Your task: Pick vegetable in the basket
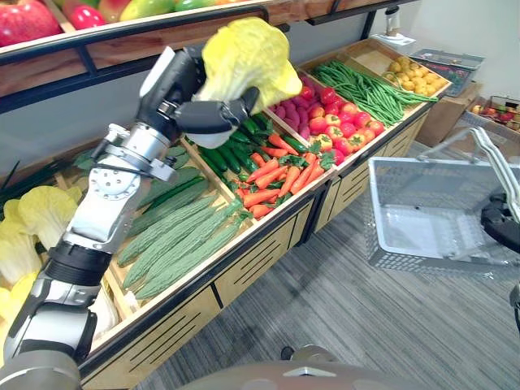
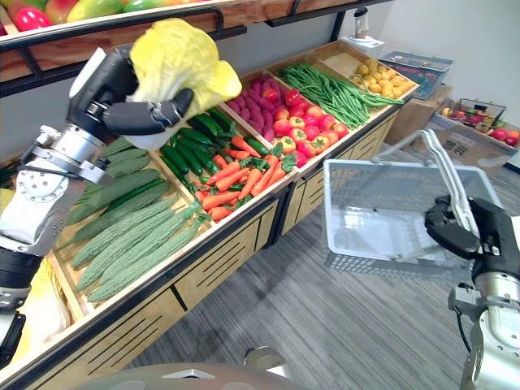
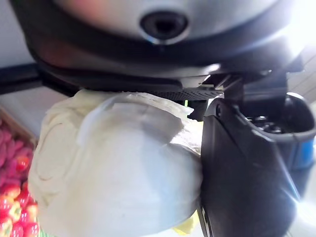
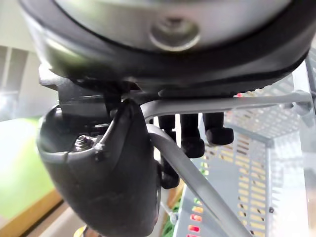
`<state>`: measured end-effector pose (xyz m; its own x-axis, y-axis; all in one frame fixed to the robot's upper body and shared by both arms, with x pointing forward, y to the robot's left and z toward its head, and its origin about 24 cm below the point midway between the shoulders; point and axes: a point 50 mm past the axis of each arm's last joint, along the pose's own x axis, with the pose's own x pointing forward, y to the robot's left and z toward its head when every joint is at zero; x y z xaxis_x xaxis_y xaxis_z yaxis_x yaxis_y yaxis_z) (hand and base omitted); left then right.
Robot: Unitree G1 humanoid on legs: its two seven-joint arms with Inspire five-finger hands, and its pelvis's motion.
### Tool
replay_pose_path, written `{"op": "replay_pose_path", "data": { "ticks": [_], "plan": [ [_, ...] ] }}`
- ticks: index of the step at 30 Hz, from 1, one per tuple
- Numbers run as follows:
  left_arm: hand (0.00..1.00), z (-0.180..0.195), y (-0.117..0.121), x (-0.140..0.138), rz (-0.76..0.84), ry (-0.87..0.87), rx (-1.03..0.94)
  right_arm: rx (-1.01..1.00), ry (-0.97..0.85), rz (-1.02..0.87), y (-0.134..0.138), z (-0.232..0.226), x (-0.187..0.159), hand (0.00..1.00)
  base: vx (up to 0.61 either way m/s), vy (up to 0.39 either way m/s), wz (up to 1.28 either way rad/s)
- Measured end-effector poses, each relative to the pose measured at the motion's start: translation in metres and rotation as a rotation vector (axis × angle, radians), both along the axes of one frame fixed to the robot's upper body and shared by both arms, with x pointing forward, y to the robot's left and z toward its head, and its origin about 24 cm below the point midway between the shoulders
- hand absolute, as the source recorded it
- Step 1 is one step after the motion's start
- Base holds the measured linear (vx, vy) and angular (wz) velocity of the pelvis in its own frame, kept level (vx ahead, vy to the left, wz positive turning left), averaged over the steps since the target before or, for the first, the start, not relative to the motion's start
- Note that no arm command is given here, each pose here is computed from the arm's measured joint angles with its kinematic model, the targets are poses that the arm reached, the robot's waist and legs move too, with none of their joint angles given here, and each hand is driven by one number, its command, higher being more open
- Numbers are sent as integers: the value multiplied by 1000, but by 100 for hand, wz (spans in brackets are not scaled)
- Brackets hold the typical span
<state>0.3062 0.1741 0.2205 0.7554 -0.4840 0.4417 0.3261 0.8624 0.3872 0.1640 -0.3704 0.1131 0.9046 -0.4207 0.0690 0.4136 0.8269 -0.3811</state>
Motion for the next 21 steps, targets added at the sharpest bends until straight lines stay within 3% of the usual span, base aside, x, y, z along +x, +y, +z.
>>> {"op": "replay_pose_path", "data": {
  "ticks": [5,14,21],
  "plan": [
    [0,4,-33,2,-127,-8,41,-56,1,186,23,9,23,0,8,21,-28],
    [0,-10,-66,-5,-341,74,126,-136,8,464,63,22,61,0,-10,84,-57],
    [0,-34,-95,-48,-658,137,374,-262,44,648,88,34,79,0,25,91,-24]
  ]
}}
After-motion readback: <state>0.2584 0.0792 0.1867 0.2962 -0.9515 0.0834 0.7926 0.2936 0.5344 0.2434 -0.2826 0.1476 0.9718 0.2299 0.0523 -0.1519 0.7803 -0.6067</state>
